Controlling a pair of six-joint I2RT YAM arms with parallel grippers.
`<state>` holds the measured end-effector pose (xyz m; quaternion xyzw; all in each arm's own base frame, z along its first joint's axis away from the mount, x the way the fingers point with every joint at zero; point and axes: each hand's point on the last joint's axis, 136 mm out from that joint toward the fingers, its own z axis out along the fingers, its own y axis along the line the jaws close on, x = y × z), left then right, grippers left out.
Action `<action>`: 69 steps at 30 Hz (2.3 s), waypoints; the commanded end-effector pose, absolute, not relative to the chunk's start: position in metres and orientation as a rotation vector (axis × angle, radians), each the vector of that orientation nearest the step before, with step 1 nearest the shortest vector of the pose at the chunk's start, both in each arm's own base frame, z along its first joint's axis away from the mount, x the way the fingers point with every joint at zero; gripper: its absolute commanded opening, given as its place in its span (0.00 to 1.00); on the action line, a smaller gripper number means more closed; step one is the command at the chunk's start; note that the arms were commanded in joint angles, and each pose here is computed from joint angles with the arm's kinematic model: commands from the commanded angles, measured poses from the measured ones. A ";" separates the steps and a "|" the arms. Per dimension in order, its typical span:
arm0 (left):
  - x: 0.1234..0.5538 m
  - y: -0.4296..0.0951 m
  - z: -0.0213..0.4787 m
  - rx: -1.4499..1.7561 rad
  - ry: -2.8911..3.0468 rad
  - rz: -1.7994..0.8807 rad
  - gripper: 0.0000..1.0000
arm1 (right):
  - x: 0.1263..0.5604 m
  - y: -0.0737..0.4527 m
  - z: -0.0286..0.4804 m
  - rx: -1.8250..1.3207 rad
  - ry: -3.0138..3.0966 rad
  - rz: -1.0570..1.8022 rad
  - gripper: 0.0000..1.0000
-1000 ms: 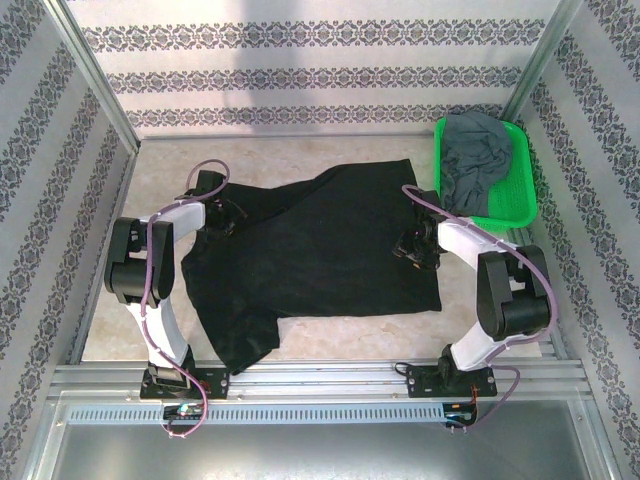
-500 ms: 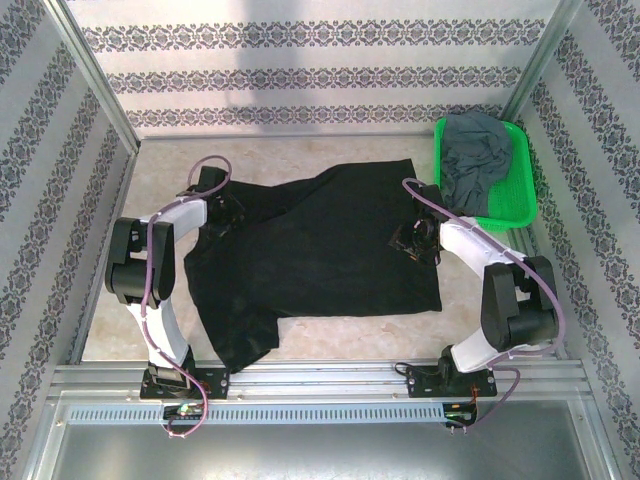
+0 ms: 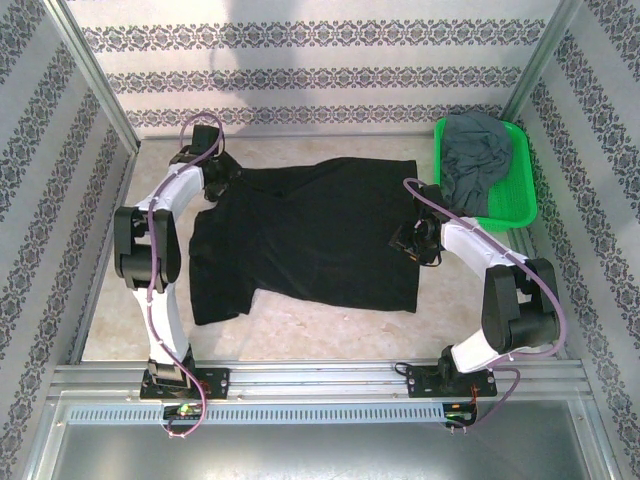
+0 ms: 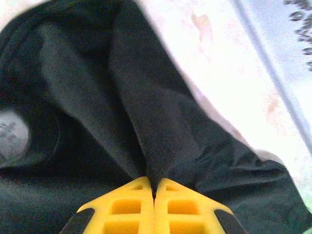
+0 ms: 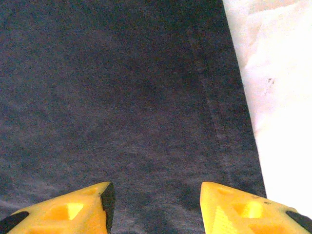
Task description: Fold and stack the t-shirts
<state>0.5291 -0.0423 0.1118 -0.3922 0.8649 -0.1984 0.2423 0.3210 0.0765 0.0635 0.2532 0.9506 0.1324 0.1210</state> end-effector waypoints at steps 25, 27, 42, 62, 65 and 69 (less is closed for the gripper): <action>0.507 -0.049 0.075 -1.112 2.542 -0.553 0.32 | 0.319 0.087 0.025 0.802 2.896 0.354 0.51; 0.504 -0.051 0.077 -1.108 2.547 -0.550 0.30 | 0.319 0.087 0.025 0.801 2.895 0.354 0.50; 0.503 -0.049 0.097 -1.090 2.545 -0.527 0.16 | 0.320 0.086 0.028 0.811 2.883 0.352 0.50; 0.506 -0.050 0.106 -1.083 2.548 -0.539 0.22 | 0.348 0.117 0.068 0.693 2.676 0.680 0.53; 0.505 -0.051 0.104 -1.081 2.556 -0.542 0.20 | 0.357 0.124 0.085 0.667 2.610 0.752 0.53; 0.507 -0.053 0.101 -1.074 2.564 -0.553 0.07 | 0.361 0.126 0.092 0.679 2.596 0.773 0.53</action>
